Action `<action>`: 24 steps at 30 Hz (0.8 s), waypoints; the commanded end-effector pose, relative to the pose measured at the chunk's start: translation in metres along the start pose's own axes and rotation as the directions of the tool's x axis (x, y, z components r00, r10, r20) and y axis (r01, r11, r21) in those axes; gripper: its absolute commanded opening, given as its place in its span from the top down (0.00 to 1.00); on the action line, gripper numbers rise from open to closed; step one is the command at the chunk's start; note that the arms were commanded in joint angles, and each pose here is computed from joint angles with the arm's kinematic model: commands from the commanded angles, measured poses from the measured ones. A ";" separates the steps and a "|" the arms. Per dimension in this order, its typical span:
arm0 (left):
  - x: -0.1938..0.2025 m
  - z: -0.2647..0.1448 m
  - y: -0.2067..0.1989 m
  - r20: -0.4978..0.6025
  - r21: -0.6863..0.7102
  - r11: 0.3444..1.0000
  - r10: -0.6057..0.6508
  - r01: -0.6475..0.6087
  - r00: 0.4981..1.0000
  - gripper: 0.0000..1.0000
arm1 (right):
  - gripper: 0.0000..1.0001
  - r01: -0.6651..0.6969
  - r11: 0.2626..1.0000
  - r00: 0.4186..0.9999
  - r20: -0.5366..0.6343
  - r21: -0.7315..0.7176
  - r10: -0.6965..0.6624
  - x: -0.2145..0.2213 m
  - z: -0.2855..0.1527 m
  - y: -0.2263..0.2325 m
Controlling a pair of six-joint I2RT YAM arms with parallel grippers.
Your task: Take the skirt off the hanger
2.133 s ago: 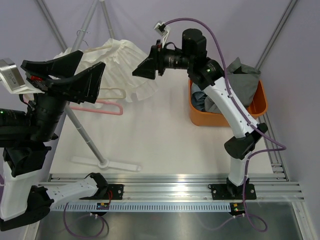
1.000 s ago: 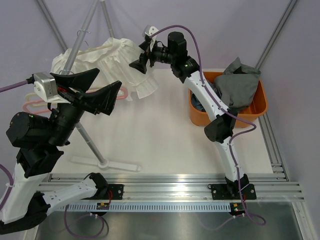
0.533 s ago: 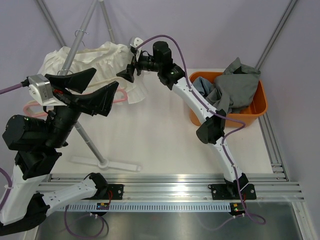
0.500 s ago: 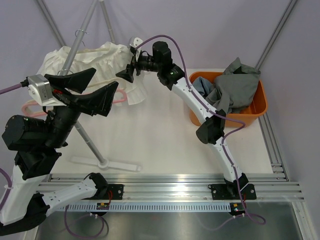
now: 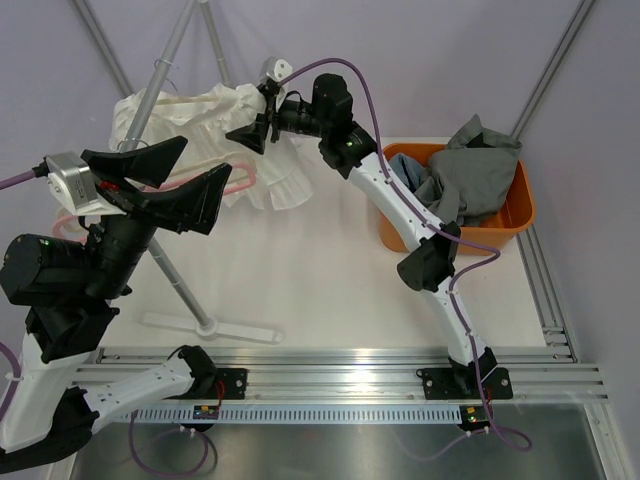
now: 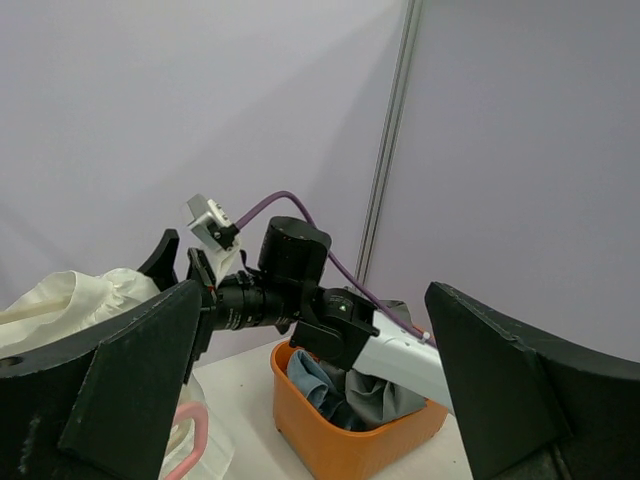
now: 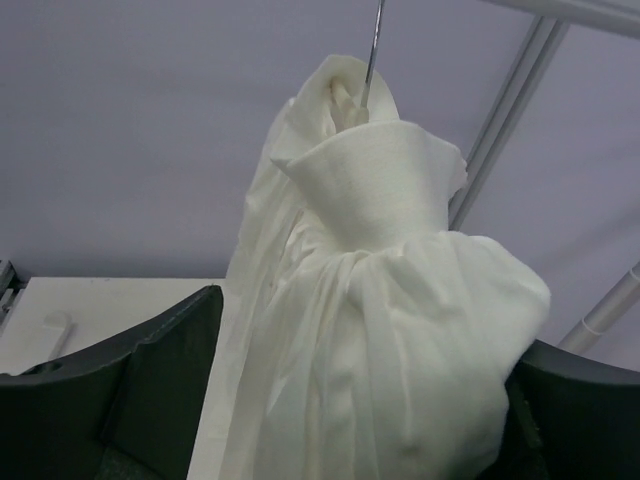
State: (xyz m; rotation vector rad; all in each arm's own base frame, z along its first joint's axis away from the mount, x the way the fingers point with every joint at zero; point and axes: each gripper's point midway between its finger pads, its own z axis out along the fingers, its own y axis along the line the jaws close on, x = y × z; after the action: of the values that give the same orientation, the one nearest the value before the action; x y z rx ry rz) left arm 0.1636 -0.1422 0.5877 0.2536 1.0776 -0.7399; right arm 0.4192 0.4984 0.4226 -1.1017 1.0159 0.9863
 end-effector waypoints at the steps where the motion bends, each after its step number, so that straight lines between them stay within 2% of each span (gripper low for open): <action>1: -0.021 -0.001 -0.003 0.065 0.015 1.000 -0.015 0.014 0.998 0.01 | 0.18 0.054 0.998 0.992 0.116 -0.023 -0.051 -0.066 -0.008 0.013; 3: -0.021 -0.001 -0.004 0.063 0.017 1.000 -0.016 0.015 0.998 0.01 | 0.24 0.047 0.998 0.993 0.112 -0.030 -0.044 -0.062 -0.006 0.014; 10: -0.026 -0.001 -0.007 0.080 0.030 0.999 -0.034 0.032 0.996 0.01 | 0.65 0.021 0.999 0.994 0.106 -0.039 -0.016 -0.046 0.001 0.011; 11: -0.029 -0.001 -0.011 0.085 0.051 0.998 -0.040 0.036 0.996 0.01 | 0.98 0.027 0.999 0.993 0.115 -0.035 -0.023 -0.047 0.002 0.010; 15: -0.038 -0.001 -0.022 0.115 0.113 0.993 -0.057 0.044 0.992 0.01 | 1.00 0.012 0.999 0.986 0.165 -0.042 -0.005 -0.052 0.004 0.013; 24: -0.054 -0.001 -0.023 0.163 0.119 0.991 -0.088 0.069 0.983 0.01 | 1.00 0.013 0.995 0.960 0.280 -0.104 0.017 -0.080 0.015 0.036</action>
State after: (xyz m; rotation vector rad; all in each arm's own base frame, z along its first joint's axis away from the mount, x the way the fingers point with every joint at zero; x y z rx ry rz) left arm 0.1484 -0.1464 0.6069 0.2684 0.9988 -0.8323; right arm 0.3983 0.5078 0.4495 -1.0339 0.9304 1.1426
